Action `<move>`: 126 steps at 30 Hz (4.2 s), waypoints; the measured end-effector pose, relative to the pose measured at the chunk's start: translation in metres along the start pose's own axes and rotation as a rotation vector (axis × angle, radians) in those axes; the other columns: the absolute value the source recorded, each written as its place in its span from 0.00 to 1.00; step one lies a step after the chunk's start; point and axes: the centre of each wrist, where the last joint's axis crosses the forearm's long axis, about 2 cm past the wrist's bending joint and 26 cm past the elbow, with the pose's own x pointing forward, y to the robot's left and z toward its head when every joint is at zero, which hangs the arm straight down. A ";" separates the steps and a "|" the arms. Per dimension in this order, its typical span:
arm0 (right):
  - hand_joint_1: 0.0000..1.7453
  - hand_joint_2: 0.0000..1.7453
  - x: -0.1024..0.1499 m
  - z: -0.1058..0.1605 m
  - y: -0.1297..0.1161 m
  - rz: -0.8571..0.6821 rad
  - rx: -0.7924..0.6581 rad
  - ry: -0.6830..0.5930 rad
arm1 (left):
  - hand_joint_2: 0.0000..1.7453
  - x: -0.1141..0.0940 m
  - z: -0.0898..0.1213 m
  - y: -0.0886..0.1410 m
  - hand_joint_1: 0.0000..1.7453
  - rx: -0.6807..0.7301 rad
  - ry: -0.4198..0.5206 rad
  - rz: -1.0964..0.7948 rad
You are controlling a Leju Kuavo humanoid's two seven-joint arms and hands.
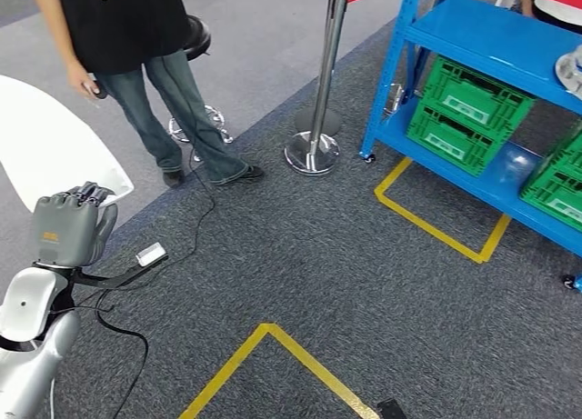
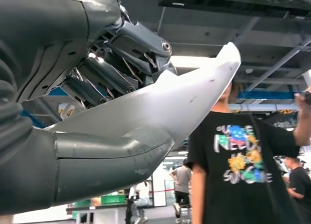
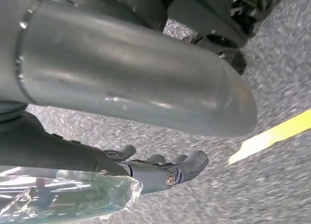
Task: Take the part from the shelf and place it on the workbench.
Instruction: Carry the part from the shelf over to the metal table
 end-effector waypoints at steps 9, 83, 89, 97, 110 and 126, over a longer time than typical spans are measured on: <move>0.00 0.00 -0.002 0.001 0.001 0.011 0.006 0.001 | 1.00 0.001 -0.001 0.000 1.00 0.002 -0.001 0.003; 0.00 0.00 0.007 -0.007 0.008 0.034 0.035 -0.011 | 1.00 -0.020 0.009 0.000 1.00 -0.055 0.014 -0.038; 0.00 0.00 0.011 -0.008 0.008 0.032 0.030 -0.020 | 1.00 -0.021 0.008 0.001 1.00 -0.050 0.016 -0.040; 0.00 0.00 0.008 -0.008 0.008 0.031 0.029 -0.016 | 1.00 -0.022 0.008 0.002 1.00 -0.048 0.019 -0.040; 0.00 0.00 0.008 -0.008 0.008 0.029 0.028 -0.014 | 1.00 -0.025 0.009 0.003 1.00 -0.050 0.016 -0.049; 0.00 0.00 0.005 -0.007 0.008 0.026 0.012 -0.024 | 1.00 -0.023 0.007 0.003 1.00 -0.058 0.009 -0.050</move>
